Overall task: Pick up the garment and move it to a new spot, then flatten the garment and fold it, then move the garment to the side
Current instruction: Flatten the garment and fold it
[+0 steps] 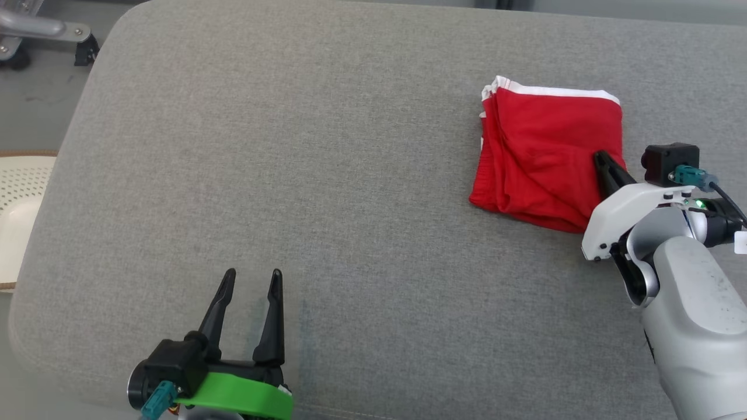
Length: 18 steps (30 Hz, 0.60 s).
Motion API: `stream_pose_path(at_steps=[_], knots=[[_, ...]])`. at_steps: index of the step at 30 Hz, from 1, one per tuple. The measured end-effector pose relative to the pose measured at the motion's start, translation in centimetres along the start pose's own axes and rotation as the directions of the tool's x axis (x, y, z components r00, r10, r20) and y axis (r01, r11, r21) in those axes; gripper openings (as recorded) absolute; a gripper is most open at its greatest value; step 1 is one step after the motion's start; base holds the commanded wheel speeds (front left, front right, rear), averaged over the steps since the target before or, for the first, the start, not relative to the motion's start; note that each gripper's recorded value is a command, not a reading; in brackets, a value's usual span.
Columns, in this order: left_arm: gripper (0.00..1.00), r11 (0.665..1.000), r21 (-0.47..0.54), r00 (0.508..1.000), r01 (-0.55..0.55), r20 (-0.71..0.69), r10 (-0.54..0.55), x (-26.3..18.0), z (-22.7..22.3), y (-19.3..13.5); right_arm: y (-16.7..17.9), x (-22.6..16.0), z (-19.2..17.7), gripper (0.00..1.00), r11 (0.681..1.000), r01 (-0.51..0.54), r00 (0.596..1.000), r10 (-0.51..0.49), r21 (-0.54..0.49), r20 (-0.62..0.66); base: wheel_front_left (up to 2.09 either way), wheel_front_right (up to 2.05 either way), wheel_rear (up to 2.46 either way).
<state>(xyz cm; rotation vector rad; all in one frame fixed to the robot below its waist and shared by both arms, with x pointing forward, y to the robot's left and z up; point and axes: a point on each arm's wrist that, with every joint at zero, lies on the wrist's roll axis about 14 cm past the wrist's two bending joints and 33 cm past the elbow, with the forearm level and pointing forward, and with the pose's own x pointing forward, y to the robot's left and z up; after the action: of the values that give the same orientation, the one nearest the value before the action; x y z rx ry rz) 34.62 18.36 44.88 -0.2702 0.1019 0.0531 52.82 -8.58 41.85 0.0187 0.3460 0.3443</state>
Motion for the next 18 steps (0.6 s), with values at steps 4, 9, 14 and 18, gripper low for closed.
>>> stream_pose_path(at_steps=[4, 9, 14, 18], knots=[[1.00, 0.999, 0.007, 0.999, -0.039, -0.001, 0.039, -0.4, 0.0, 1.1, 1.7, 0.8, -1.3, 0.00, 0.999, -0.049, 0.998, 0.049, -0.006, -0.028, 0.00, 0.00, 0.00], [1.00, 0.999, 0.008, 0.999, -0.048, 0.013, 0.048, -0.7, 0.5, 1.3, 4.0, 0.2, -1.6, 0.00, 0.993, -0.114, 0.993, 0.114, 0.003, -0.019, 0.00, 0.00, 0.00], [1.00, 0.999, 0.007, 0.999, -0.046, 0.026, 0.046, -0.8, 0.9, 1.1, 6.7, -0.9, -1.6, 0.00, 0.982, -0.189, 0.982, 0.190, 0.014, -0.003, 0.00, 0.00, 0.00], [1.00, 0.999, 0.005, 0.999, -0.040, 0.031, 0.040, -0.8, 1.0, 0.9, 9.3, -1.7, -1.7, 0.00, 0.966, -0.258, 0.966, 0.258, 0.003, -0.003, 0.00, 0.00, 0.00]])
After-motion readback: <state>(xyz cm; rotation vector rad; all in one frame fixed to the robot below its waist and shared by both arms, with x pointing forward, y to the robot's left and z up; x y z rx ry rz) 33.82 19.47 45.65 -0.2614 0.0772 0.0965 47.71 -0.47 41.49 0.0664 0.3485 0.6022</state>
